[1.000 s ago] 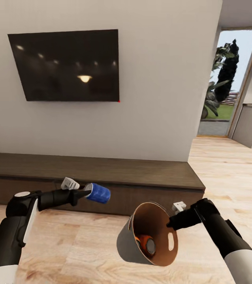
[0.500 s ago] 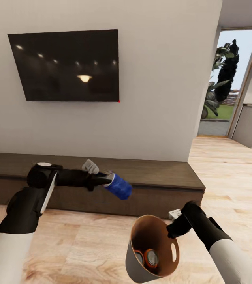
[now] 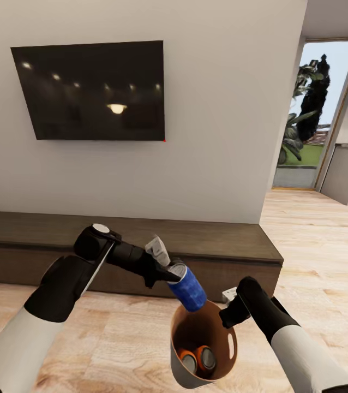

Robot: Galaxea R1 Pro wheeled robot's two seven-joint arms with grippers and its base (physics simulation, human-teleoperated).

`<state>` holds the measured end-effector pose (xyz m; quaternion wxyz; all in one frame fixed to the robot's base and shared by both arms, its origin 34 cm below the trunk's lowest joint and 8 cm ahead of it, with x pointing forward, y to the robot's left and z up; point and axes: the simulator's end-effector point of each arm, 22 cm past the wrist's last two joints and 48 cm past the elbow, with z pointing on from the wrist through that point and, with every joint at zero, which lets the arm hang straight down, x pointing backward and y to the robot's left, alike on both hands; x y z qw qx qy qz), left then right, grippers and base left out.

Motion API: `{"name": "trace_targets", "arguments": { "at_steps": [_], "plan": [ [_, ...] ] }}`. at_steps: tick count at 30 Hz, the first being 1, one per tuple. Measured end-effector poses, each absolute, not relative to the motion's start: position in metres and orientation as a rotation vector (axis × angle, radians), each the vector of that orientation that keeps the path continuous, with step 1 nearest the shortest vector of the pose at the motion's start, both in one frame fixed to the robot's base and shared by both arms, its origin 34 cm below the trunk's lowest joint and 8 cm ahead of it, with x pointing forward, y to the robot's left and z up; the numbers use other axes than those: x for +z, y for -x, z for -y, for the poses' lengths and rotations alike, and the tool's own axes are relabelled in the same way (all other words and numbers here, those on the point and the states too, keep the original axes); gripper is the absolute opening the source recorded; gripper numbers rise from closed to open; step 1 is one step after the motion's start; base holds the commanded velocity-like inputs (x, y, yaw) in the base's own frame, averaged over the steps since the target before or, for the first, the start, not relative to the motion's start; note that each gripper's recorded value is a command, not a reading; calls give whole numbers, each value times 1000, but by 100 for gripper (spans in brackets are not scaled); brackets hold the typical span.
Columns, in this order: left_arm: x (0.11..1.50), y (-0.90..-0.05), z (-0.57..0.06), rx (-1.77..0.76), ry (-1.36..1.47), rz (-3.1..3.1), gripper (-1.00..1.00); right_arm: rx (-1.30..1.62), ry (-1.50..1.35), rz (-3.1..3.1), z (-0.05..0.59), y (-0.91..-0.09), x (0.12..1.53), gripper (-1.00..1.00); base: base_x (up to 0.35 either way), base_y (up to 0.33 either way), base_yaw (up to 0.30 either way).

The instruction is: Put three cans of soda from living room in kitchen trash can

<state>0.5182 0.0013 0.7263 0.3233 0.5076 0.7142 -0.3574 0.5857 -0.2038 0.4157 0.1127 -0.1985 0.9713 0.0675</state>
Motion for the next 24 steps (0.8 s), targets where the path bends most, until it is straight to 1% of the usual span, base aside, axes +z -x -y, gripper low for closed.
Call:
{"name": "trace_targets", "arguments": {
  "at_steps": [5,12,15,17,19,24],
  "plan": [
    [724,-500,11,-978,-1421,-1860,-100,218,586,-2836,194,-591,422,-100,0,0,0],
    [694,-489,24,-957,-1506,-1918,-100,200,609,-2826,186,-596,428,-100,0,0,0],
    [686,-502,28,-875,-1482,-1935,-100,142,642,-2819,188,-598,428,-100,0,0,0],
    [682,-506,30,-833,-1479,-1942,-100,148,642,-2819,186,-598,428,-100,0,0,0],
    [661,-512,35,-713,-1502,-1965,-100,167,637,-2822,182,-597,429,-100,0,0,0],
    [643,-521,39,-593,-1508,-1983,-100,150,649,-2818,182,-597,428,-100,0,0,0]
  ]
}}
